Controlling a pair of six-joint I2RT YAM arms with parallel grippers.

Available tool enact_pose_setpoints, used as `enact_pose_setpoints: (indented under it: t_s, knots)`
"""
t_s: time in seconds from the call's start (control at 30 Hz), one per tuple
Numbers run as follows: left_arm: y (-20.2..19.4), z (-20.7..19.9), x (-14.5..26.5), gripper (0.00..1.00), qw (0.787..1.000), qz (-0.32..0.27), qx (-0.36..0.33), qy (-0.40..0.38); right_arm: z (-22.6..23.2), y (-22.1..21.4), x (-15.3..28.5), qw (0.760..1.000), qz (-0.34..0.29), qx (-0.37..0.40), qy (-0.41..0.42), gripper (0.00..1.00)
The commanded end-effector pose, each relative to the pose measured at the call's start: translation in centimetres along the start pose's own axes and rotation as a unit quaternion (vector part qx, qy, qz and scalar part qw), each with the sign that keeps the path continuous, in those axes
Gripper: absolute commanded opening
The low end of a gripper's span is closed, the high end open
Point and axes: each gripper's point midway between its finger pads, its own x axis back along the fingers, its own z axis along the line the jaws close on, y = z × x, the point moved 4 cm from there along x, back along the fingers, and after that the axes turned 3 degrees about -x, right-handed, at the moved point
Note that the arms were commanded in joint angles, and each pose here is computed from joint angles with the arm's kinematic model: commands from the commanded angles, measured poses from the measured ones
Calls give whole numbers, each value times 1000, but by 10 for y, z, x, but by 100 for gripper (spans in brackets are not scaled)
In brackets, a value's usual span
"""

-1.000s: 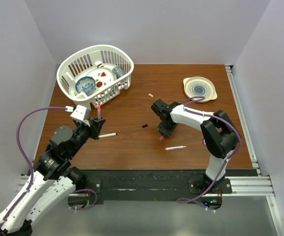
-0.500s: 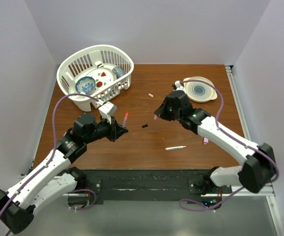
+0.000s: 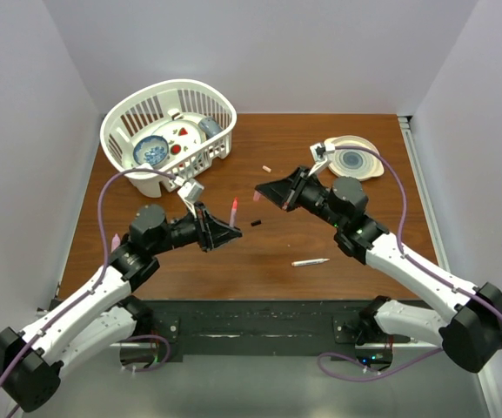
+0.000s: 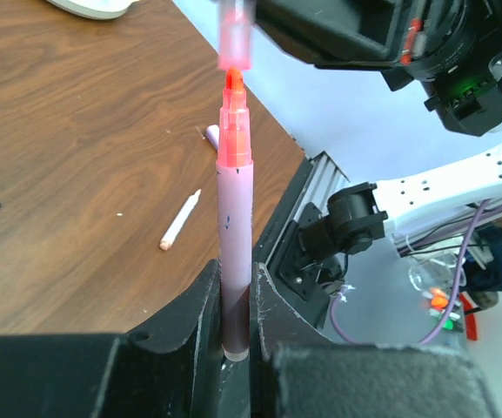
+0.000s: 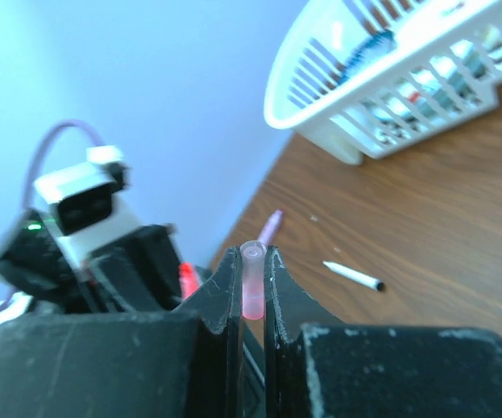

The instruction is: Insert the pens into the pen caps

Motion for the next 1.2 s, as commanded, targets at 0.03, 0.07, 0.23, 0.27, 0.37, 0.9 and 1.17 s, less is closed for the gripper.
enact_pose_setpoints:
  t_s: [0.03,0.07,0.23,0.27,0.37,0.9,1.17]
  knots:
    - [12,-15,-5,0,998,-26,9,-49,46,19,3,994,-44,-2,104,0]
    - [11,-14,-5,0,998,-26,11,-49,46,19,2,994,-44,-3,104,0]
    - [9,-13,-6,0,998,-24,13,-50,53,17,-2,992,-38,-7,120,0]
    - [9,-13,-6,0,998,-24,13,-50,51,15,-4,993,-34,-7,117,0]
    - [7,-12,-5,0,998,-22,9,-50,50,11,-8,992,-28,-9,119,0]
    - [3,-10,0,0,999,-20,-2,-40,60,7,-24,992,-17,-4,122,0]
    - [1,-9,3,0,999,-21,-4,-35,66,14,-24,993,-22,12,116,0]
